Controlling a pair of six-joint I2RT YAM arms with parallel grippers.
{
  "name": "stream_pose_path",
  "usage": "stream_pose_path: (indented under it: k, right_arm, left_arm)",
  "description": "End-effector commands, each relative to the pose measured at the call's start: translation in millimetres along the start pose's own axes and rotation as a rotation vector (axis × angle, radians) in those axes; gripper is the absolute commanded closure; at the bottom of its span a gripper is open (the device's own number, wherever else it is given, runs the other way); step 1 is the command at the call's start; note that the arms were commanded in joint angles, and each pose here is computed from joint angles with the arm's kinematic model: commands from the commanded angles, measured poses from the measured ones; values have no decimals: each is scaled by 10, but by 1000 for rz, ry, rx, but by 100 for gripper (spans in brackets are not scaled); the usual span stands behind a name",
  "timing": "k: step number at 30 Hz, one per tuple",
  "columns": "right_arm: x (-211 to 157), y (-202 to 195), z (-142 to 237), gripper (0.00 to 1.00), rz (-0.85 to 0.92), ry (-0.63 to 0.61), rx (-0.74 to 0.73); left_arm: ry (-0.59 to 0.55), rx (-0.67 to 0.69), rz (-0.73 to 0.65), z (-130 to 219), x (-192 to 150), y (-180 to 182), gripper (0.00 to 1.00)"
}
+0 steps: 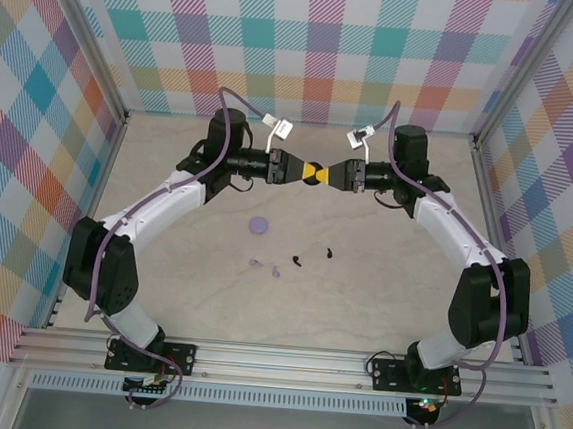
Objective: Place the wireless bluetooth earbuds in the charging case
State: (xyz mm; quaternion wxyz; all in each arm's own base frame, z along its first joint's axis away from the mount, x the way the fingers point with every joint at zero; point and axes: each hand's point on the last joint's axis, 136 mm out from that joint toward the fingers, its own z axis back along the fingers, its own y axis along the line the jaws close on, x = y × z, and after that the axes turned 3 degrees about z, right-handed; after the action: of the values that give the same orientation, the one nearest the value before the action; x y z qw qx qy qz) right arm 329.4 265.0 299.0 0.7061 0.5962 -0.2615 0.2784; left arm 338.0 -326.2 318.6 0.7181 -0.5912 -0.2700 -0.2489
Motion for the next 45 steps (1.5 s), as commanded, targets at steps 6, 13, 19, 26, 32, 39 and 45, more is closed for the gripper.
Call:
stream_pose_path:
  k: [6,13,19,26,32,39,45]
  right_arm:
    - [109,348,-10,54,128,5,98]
    - [102,421,-42,61,141,14,126]
    - [134,407,-38,72,141,0,104]
    - [176,343,-32,81,136,-31,56]
    - [230,323,6,84,138,-59,21]
    - [256,349,26,85,143,-64,24]
    - [235,373,21,84,143,-54,45]
  left_arm:
    - [-13,-46,-82,57,96,-311,84]
    - [-23,-35,-83,64,106,-306,84]
    - [-18,-36,-79,55,79,-301,84]
    - [-14,-22,-74,65,36,-292,71]
    - [-6,-16,-83,100,8,-333,62]
    - [-2,-21,-83,115,-25,-354,58]
    - [2,-31,-83,90,-18,-365,59]
